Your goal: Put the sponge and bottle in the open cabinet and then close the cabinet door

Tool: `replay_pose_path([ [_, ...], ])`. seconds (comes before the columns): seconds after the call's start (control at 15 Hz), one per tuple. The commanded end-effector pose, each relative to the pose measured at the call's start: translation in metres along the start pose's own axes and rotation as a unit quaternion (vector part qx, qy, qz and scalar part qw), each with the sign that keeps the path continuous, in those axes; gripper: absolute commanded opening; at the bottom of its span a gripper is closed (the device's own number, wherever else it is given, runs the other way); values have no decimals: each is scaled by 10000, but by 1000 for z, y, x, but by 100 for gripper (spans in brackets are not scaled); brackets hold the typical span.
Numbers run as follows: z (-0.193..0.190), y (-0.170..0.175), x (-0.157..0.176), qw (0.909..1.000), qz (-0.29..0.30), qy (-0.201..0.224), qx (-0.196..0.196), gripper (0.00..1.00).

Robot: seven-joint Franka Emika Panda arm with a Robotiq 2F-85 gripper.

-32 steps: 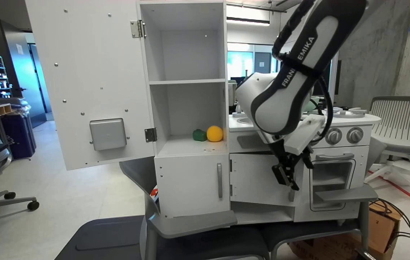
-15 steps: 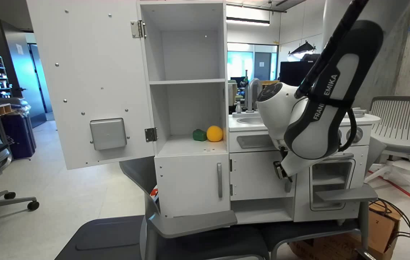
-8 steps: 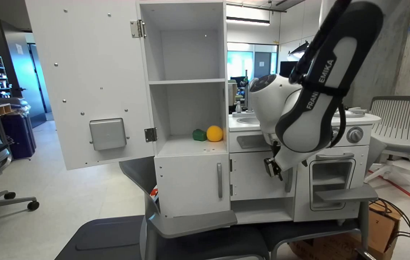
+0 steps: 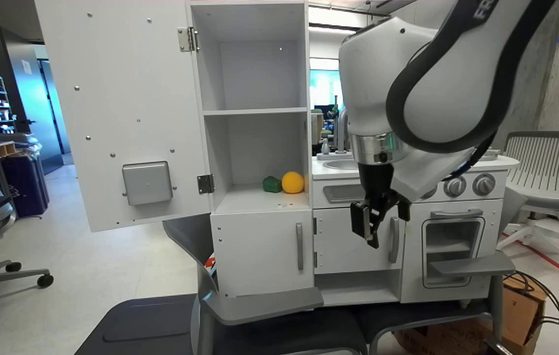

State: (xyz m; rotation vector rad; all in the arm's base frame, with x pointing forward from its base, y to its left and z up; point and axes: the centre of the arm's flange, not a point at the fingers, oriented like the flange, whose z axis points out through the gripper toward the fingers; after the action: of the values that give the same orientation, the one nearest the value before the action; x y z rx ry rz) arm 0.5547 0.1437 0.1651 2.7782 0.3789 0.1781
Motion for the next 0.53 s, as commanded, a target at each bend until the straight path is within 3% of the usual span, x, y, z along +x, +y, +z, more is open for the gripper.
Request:
replay_pose_path([
  [0.0, -57, 4, -71, 9957, -698, 83, 605, 100],
  [0.47, -146, 41, -142, 9898, -764, 234, 1176, 100],
])
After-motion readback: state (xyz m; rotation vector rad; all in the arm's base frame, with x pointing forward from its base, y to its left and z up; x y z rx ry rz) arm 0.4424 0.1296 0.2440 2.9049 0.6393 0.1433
